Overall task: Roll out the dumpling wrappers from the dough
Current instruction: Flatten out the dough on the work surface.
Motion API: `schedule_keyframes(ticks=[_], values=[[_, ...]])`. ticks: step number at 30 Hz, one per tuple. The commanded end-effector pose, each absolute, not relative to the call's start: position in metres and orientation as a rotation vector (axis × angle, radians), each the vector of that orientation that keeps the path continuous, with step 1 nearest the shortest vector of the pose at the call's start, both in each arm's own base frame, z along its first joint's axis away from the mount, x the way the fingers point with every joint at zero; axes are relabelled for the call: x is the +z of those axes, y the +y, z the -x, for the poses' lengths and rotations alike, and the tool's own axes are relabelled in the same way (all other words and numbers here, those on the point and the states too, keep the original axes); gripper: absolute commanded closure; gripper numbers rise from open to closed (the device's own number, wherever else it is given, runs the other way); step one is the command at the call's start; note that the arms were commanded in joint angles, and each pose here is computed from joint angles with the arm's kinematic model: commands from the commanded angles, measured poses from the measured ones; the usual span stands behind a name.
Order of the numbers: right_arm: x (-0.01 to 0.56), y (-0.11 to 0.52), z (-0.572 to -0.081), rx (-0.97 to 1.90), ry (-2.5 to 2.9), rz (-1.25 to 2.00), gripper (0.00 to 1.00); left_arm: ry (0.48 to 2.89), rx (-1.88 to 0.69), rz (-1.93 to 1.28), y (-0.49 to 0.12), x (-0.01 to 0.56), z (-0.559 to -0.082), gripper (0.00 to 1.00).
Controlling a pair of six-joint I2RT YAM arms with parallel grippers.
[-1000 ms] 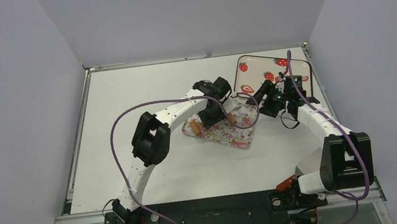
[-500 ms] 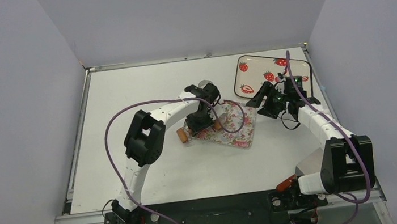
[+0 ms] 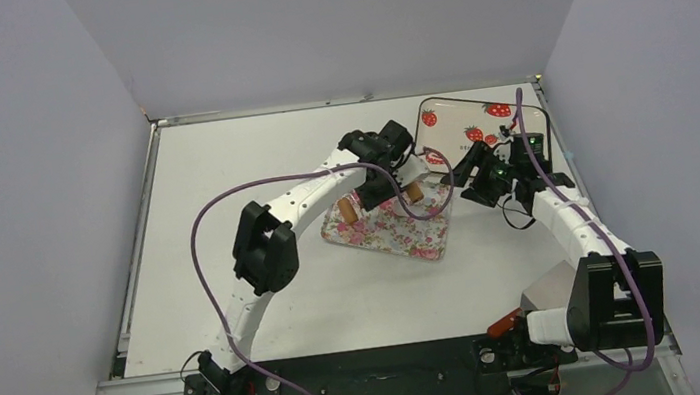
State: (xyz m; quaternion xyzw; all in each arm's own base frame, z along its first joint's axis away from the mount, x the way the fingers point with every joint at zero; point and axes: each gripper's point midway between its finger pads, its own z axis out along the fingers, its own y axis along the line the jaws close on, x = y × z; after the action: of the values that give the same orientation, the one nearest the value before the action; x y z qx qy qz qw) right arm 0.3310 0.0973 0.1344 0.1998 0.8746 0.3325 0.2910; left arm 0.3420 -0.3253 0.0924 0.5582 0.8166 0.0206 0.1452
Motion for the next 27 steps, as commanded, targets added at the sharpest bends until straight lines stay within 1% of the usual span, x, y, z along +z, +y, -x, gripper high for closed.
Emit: schedule_keyframes(ticks=[1,4,11,17,20,25,27], values=[[0.156,0.094,-0.335,0.876,2.270,-0.480,0.37,2.359,0.093,-1.656,-0.330,0.086,-0.344,1.00],[0.156,0.092,-0.333,0.866,2.274,-0.482,0.37,2.377,0.099,-1.681,-0.330,0.074,-0.342,1.00],[0.153,0.088,-0.329,0.857,2.276,-0.492,0.37,2.500,0.192,-1.746,-0.301,0.024,-0.322,1.00],[0.153,0.086,-0.329,0.853,2.273,-0.500,0.37,2.524,0.213,-1.761,-0.294,0.015,-0.313,1.00],[0.156,0.085,-0.329,0.852,2.268,-0.495,0.37,2.524,0.156,-1.743,-0.298,0.024,-0.310,1.00],[0.168,0.082,-0.330,0.824,2.223,-0.437,0.37,2.566,-0.163,-1.584,-0.326,0.075,-0.307,1.00],[0.190,0.082,-0.330,0.806,2.137,-0.349,0.36,2.551,-0.237,-1.542,-0.334,0.095,-0.305,1.00]])
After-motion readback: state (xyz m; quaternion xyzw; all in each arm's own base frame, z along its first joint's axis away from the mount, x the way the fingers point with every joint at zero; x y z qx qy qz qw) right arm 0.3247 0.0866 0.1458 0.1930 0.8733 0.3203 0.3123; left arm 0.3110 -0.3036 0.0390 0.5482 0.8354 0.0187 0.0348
